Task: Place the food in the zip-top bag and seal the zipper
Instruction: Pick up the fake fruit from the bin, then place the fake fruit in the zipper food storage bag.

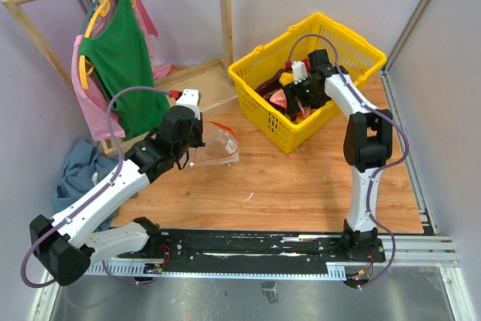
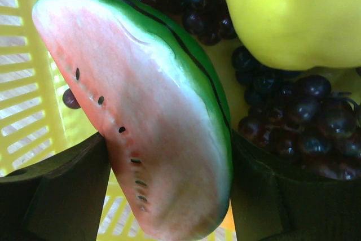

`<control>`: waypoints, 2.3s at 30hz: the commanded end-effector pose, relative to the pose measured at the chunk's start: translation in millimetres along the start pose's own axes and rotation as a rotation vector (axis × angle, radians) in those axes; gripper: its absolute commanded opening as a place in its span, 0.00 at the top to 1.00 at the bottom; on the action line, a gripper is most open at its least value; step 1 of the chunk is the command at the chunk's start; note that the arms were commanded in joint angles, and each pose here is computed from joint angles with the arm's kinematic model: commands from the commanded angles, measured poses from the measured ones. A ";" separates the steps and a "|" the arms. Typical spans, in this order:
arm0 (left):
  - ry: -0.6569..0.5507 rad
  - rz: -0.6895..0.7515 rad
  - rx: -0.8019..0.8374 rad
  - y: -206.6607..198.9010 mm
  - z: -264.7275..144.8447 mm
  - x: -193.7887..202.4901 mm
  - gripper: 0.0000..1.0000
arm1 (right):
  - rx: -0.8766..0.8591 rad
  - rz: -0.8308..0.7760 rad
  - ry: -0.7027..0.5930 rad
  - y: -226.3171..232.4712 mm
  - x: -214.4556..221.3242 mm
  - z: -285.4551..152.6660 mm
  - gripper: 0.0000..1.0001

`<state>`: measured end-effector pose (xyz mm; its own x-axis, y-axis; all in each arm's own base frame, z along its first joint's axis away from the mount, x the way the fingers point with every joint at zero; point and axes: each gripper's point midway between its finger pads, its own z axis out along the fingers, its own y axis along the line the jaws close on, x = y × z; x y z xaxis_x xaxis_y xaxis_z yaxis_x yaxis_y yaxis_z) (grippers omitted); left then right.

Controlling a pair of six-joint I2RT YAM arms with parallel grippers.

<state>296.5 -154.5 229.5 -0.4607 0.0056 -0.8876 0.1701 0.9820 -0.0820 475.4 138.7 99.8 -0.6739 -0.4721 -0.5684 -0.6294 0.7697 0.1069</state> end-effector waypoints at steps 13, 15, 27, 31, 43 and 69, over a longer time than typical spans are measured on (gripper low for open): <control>-0.062 -0.022 0.128 -17.9 -7.7 -13.1 1.00 | 0.315 0.069 -0.223 11.4 -53.4 -127.6 0.75; -0.057 -0.022 0.133 -19.3 -6.6 -11.9 1.00 | 0.323 0.070 -0.221 24.9 -53.6 -139.3 0.75; -0.041 -0.042 0.159 -26.4 -3.0 -8.8 1.00 | 0.271 -0.022 -0.213 147.5 -41.3 -188.9 0.77; -0.043 -0.071 0.181 -31.2 -4.7 -10.6 1.00 | 0.222 -0.057 -0.148 186.0 -22.8 -190.3 0.78; -0.051 -0.224 0.224 -39.5 -8.7 -2.6 1.00 | -0.019 -0.068 0.104 281.0 43.5 -164.3 0.82; -0.096 -0.308 0.276 -60.4 -20.9 10.6 1.00 | -0.145 -0.018 0.229 338.3 28.5 -97.3 0.63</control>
<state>261.1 -206.4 227.2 -0.4665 -0.2596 -0.8456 0.2756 0.8657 -0.4178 207.5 321.9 185.4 -0.7210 -0.6157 -0.3179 -0.6811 0.7141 0.1617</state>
